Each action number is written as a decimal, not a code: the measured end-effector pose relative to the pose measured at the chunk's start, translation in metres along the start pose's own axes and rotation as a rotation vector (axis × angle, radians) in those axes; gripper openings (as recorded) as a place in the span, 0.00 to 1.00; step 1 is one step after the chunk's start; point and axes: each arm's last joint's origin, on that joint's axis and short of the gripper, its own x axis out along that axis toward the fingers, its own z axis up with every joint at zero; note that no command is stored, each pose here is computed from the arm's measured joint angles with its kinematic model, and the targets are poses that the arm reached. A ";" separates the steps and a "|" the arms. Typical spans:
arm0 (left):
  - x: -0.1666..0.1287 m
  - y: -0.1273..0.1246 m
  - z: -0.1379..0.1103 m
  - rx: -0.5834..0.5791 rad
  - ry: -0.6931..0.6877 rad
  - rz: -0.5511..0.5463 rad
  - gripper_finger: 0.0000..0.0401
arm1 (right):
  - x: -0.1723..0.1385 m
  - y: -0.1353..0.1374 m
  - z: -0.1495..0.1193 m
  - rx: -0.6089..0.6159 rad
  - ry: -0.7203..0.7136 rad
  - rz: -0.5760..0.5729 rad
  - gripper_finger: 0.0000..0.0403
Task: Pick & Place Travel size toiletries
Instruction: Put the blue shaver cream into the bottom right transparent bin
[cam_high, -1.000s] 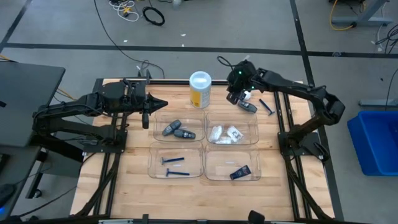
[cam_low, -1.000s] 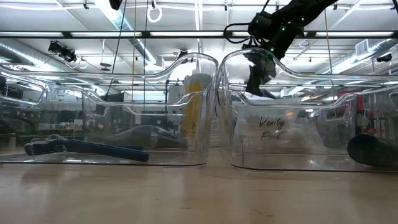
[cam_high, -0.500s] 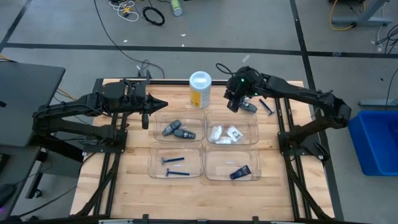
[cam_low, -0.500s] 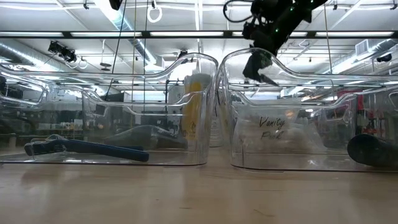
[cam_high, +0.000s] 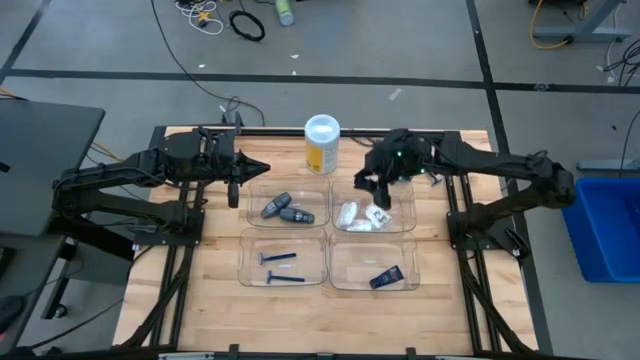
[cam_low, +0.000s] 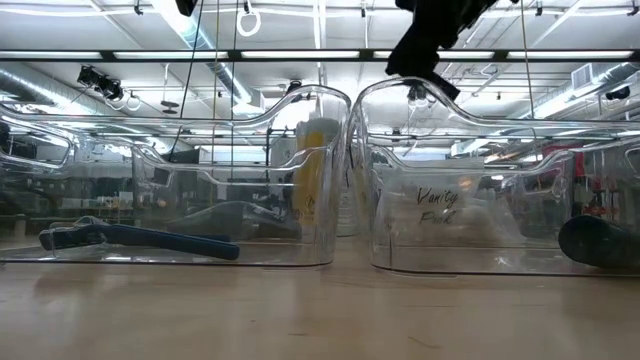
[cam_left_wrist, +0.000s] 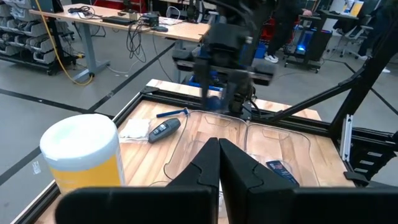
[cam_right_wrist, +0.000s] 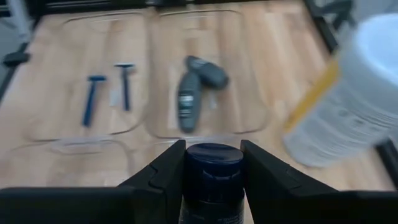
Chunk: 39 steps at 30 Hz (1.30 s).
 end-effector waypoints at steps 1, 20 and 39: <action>0.000 0.000 0.000 0.000 0.000 0.000 0.02 | 0.001 0.005 0.000 -0.012 0.001 0.014 0.34; 0.000 0.001 0.000 0.020 -0.002 0.028 0.03 | 0.004 0.066 0.000 -0.150 0.011 0.187 0.35; 0.000 -0.001 0.000 -0.014 0.005 -0.030 0.01 | 0.013 0.119 -0.029 -0.118 0.138 0.278 0.33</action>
